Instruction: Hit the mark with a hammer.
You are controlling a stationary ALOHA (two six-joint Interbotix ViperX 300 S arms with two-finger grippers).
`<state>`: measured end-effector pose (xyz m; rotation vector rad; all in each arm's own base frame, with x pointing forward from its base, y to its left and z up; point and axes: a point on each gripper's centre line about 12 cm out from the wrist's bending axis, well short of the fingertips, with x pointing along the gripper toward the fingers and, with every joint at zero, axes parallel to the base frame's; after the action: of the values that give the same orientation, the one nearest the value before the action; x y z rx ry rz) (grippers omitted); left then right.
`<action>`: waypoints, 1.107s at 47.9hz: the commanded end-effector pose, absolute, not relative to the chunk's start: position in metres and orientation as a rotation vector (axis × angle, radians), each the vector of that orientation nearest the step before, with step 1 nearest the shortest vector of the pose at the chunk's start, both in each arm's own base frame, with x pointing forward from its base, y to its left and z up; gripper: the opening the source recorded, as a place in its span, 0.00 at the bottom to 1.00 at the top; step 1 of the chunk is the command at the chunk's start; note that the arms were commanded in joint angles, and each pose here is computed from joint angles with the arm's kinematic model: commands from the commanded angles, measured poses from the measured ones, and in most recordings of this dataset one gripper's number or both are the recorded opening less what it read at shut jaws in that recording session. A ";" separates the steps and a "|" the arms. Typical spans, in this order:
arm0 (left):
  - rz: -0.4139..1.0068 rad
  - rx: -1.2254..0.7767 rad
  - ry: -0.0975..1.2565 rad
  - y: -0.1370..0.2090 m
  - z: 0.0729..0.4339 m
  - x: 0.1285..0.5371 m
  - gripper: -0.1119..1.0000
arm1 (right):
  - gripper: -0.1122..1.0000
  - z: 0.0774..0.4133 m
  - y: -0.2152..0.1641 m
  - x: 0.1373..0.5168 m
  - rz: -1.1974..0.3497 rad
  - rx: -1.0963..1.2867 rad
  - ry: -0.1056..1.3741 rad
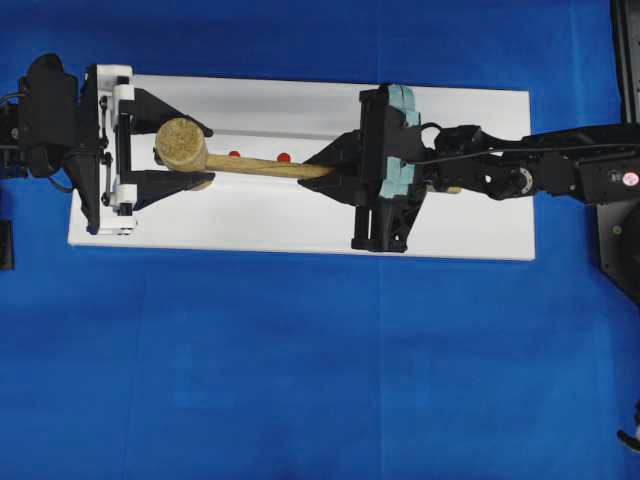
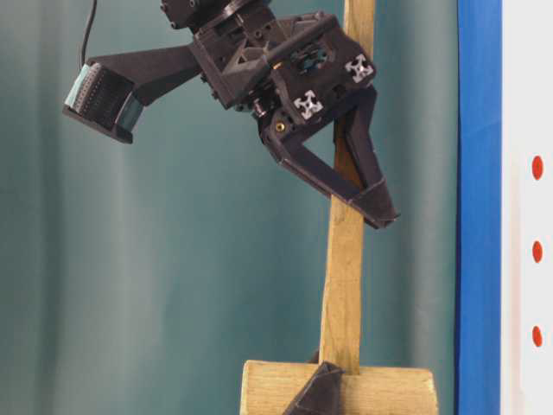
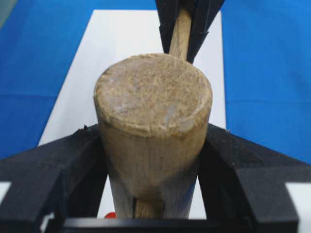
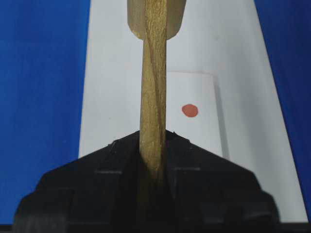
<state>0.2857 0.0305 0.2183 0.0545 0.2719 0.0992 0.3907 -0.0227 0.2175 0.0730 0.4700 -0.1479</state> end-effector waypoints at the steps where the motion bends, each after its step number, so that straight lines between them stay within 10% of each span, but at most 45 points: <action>1: 0.103 0.050 0.241 0.031 0.227 0.287 0.52 | 0.12 0.234 -0.021 0.395 -0.140 0.067 0.426; 19: 0.110 -0.013 0.254 0.031 0.226 0.287 0.52 | 0.93 0.239 -0.023 0.395 -0.163 0.058 0.397; 53: 0.268 -0.965 0.285 0.029 0.221 0.284 0.51 | 0.91 0.244 -0.017 0.397 -0.123 -0.053 0.375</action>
<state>0.2792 0.0297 0.2009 -0.8824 0.3538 0.2872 0.3940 -0.0171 0.2245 -0.0418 0.4304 -0.1209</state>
